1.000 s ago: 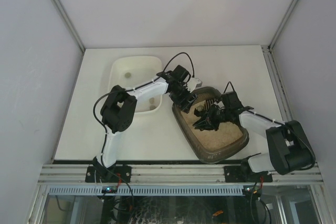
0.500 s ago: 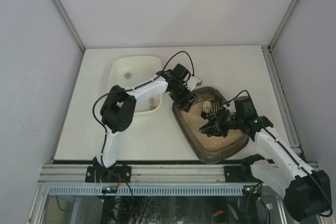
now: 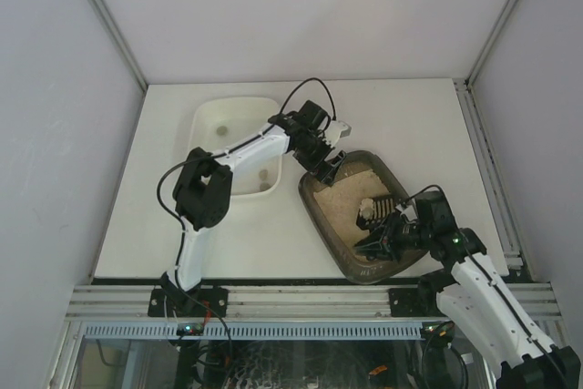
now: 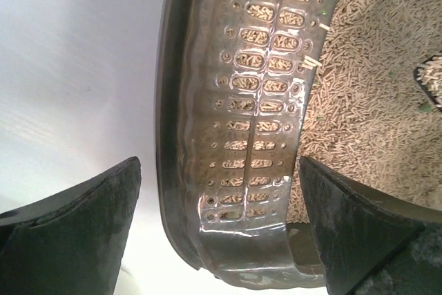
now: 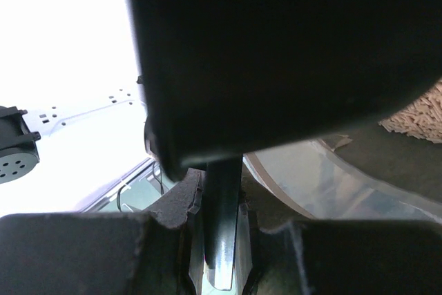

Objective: Clean the litter box

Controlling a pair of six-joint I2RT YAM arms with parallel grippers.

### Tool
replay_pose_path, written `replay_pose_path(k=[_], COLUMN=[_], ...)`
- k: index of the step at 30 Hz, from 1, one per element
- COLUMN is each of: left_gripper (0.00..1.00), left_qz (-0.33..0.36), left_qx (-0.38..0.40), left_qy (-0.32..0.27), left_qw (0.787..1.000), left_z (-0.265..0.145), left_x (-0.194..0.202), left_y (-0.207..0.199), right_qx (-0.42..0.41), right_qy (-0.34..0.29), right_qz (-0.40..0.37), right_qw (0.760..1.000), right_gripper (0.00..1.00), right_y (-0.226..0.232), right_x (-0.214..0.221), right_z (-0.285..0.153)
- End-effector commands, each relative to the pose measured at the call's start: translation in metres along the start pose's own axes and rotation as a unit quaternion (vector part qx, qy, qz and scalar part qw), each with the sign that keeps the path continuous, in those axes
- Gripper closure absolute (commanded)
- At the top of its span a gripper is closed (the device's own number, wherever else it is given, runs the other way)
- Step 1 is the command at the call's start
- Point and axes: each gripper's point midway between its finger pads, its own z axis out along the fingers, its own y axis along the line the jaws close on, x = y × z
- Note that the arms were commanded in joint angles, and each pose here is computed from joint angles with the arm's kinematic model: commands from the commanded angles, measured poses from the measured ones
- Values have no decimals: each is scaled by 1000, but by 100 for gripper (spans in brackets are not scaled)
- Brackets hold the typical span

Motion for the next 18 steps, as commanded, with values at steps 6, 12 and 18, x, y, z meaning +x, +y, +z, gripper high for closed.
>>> replay_pose_path(k=[6, 12, 18], left_gripper=[0, 0, 0], left_qz=[-19, -50, -129], left_qx=[85, 33, -44], left_qy=[-76, -130, -170], left_qw=[993, 990, 976], left_z=[-53, -50, -31], left_x=[-50, -82, -112], left_y=[-42, -22, 13], right_qx=[-23, -23, -67], right_qy=[5, 7, 7], right_qz=[-38, -50, -95], right_qw=[999, 998, 993], right_gripper=[100, 100, 100], right_y=[1, -1, 16], right_x=[10, 13, 17], right_z=[-6, -8, -12])
